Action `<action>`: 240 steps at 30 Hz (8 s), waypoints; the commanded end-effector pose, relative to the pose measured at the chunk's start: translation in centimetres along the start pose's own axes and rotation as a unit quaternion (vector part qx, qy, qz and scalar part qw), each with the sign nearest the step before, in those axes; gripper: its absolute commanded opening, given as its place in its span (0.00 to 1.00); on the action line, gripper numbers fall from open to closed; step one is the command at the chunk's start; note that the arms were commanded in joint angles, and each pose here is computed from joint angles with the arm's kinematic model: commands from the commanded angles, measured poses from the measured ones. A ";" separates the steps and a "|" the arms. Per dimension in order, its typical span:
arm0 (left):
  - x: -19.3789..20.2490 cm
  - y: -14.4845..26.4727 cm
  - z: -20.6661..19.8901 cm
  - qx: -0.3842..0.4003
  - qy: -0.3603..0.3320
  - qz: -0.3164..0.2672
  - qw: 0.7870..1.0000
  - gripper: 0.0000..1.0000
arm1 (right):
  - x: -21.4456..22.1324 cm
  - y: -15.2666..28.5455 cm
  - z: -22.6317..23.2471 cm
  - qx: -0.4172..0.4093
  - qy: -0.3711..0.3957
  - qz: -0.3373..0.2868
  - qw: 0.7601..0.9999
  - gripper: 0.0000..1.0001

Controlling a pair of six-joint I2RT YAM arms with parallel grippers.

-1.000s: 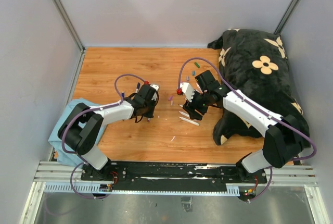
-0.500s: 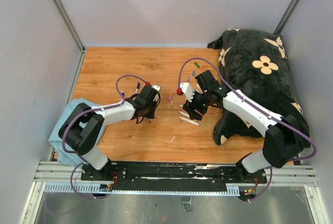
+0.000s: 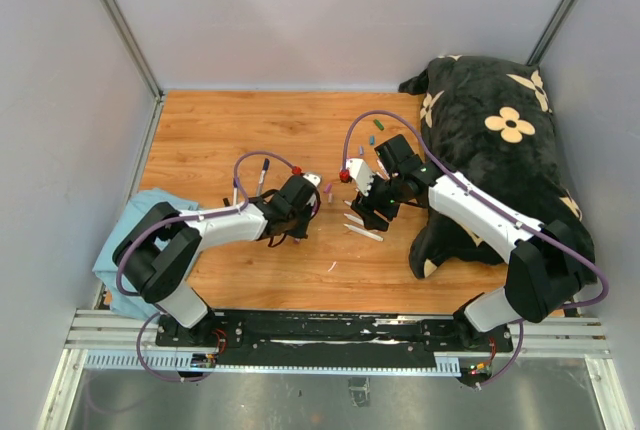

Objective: Open the pen caps
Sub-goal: Move the pen to the center of the board, then pick up the pen from the center of the board, then open the pen cap from the pen.

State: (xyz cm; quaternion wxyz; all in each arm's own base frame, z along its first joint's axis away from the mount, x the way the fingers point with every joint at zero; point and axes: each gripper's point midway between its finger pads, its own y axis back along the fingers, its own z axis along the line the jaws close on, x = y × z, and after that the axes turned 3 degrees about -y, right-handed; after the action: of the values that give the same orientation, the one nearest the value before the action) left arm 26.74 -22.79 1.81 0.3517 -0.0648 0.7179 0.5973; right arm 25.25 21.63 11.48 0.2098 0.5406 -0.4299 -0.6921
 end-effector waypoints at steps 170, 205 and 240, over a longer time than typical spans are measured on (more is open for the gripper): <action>-12.4 17.6 -8.3 0.346 0.348 -0.492 0.719 0.00 | -9.5 2.1 6.7 -0.221 -0.224 -0.310 0.897 0.59; -10.5 18.6 -8.1 0.327 0.272 -0.502 0.753 0.67 | -8.5 3.3 6.7 -0.269 -0.136 -0.271 0.914 0.01; -14.7 18.7 -7.8 0.406 0.210 -0.405 0.792 0.58 | -6.7 2.9 6.7 -0.271 -0.082 -0.242 0.928 0.01</action>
State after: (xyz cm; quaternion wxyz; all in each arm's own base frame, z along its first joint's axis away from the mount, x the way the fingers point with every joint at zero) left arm 23.73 -29.28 24.44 0.3968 -0.2960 0.8685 0.0252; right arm 19.78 27.70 17.61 0.1445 0.4828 -0.0936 -0.8586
